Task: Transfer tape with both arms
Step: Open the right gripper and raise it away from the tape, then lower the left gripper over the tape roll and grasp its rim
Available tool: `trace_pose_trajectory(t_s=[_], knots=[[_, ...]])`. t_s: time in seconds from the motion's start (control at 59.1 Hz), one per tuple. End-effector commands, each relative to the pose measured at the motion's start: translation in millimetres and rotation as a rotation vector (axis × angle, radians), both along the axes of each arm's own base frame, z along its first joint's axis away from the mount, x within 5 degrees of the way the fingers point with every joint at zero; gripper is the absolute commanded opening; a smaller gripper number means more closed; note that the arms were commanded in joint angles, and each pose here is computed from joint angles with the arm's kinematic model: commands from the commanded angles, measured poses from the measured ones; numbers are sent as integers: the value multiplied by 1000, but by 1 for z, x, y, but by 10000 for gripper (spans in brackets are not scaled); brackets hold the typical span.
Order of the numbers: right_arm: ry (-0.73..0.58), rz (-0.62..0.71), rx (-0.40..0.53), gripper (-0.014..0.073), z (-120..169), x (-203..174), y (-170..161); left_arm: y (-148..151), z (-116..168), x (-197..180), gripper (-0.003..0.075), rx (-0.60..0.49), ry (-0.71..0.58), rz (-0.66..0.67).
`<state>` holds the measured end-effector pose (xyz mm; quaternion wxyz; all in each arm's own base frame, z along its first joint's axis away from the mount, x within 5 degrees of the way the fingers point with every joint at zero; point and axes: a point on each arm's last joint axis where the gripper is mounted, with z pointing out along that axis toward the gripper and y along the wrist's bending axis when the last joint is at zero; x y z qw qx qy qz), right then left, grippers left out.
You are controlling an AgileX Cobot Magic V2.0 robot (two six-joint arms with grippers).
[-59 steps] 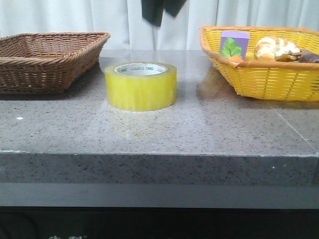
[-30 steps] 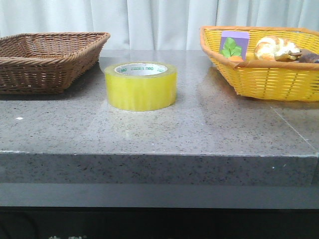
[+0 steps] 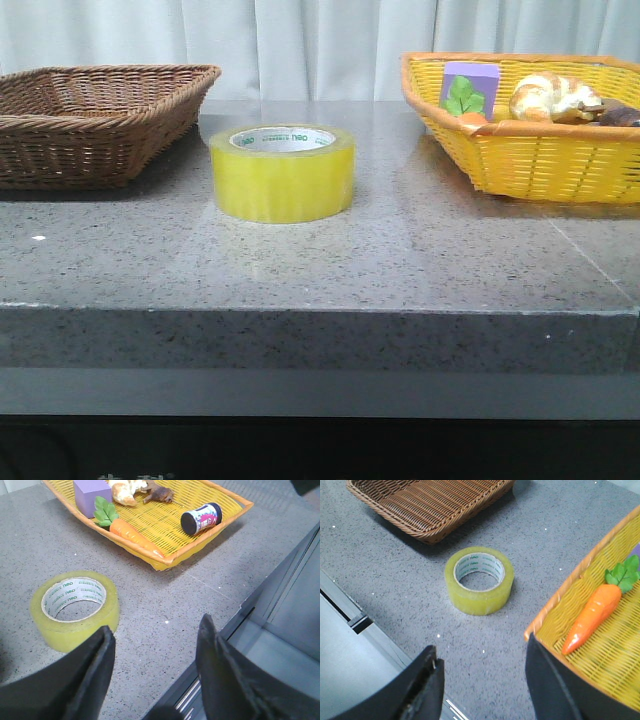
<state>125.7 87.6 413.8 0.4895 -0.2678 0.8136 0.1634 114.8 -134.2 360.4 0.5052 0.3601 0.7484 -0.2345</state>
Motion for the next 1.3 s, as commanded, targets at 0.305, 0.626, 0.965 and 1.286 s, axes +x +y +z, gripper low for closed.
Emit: trace_pose_trajectory(t_s=[0.305,0.626,0.965,1.286], knots=[[-184,-19,129,402,-21,-38,-26,0,21,-1,365,-90,-79,-2],[-184,-19,129,402,-21,-37,-26,-3,38,13,398,-54,-83,41],[-184,-19,129,402,-21,-37,-26,-42,51,76,438,228,19,90],[-184,-19,129,402,-21,-37,-26,-102,22,140,567,460,174,51]])
